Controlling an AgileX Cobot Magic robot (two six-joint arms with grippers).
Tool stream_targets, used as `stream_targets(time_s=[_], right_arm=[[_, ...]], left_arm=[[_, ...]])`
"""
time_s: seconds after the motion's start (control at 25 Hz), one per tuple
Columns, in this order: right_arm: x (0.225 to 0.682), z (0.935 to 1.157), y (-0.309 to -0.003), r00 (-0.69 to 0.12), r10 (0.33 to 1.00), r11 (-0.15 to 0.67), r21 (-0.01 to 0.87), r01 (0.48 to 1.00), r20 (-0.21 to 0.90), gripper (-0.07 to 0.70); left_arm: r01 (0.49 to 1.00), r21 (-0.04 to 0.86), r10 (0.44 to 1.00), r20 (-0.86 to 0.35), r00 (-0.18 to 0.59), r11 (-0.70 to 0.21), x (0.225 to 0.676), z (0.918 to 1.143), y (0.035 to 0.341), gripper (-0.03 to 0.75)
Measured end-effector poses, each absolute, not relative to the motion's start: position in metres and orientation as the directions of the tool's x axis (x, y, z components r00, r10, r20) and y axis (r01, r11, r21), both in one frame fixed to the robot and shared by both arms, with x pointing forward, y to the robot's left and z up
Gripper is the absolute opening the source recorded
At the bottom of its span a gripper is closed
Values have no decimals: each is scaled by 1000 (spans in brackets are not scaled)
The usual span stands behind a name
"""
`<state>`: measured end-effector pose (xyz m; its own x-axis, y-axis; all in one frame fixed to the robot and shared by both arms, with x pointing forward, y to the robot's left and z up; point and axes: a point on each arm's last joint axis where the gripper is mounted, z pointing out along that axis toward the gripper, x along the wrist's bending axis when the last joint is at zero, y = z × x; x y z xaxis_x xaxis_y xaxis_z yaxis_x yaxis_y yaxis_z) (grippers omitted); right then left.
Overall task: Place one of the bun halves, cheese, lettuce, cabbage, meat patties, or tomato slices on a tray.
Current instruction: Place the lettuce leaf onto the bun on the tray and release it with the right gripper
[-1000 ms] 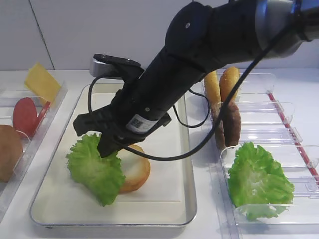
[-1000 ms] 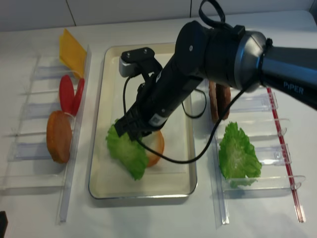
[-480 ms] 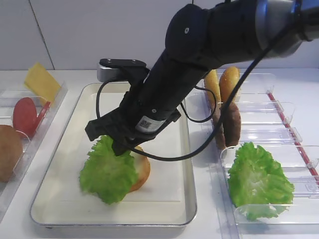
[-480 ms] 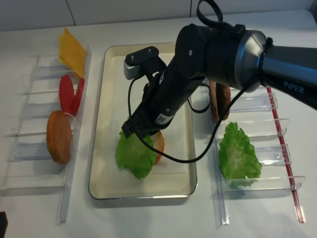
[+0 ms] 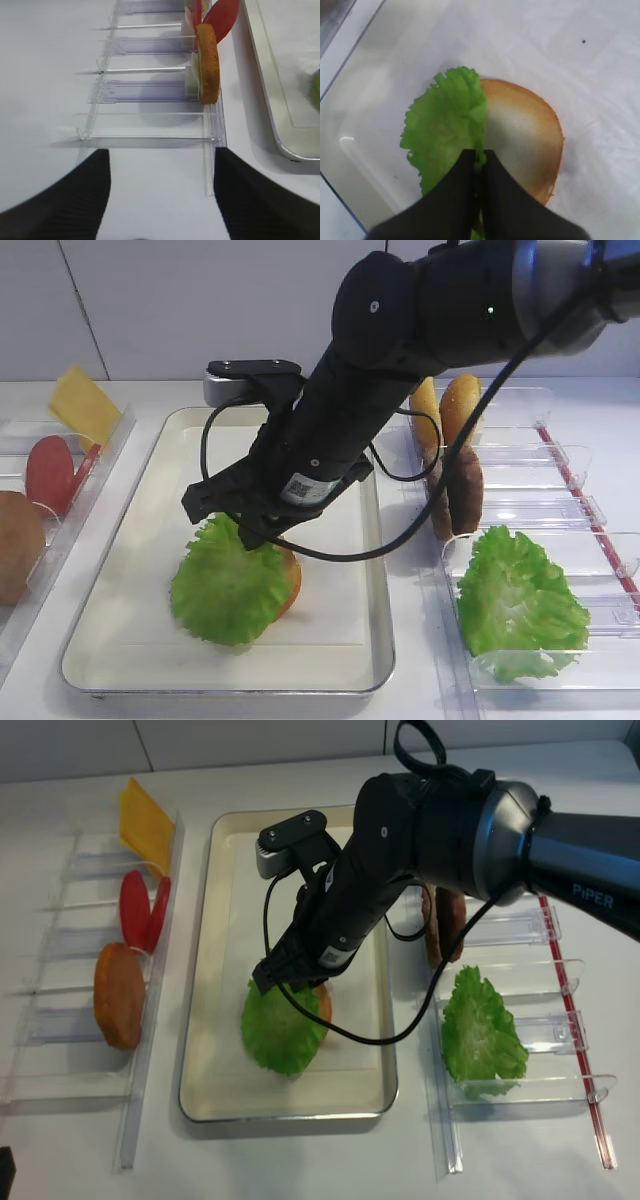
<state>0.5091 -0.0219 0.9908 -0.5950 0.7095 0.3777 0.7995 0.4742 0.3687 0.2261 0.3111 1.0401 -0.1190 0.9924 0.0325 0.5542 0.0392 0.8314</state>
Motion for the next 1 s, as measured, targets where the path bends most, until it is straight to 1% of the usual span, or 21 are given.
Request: stream_targets(time_s=[0.6,0.72,0.8,0.88,0.96,1.0], right_arm=[[513,990,-24,-612,721,487,390,782,325,49],[513,989,-25,-616,719,492,390,778,321,71],[513,989,-25,-626,713,502,394,770,315,137],[513,989,-25,-635,708,510,398,763,310,244],[513,989,-25,-641,704,516,400,757,306,404],[513,989,-25,-642,703,517,400,756,305,470]], left_arm=[[554,831,992,33,-119,39,226,1040,311,438],[554,831,992,33,-119,39,226,1040,311,438],[554,831,992,33,-119,39,226,1040,311,438],[554,831,992,33,-119,39,226,1040,311,438],[554,831,992,33,-119,39,226,1040,311,438],[554,831,992,33,-119,39,226,1040,311,438]])
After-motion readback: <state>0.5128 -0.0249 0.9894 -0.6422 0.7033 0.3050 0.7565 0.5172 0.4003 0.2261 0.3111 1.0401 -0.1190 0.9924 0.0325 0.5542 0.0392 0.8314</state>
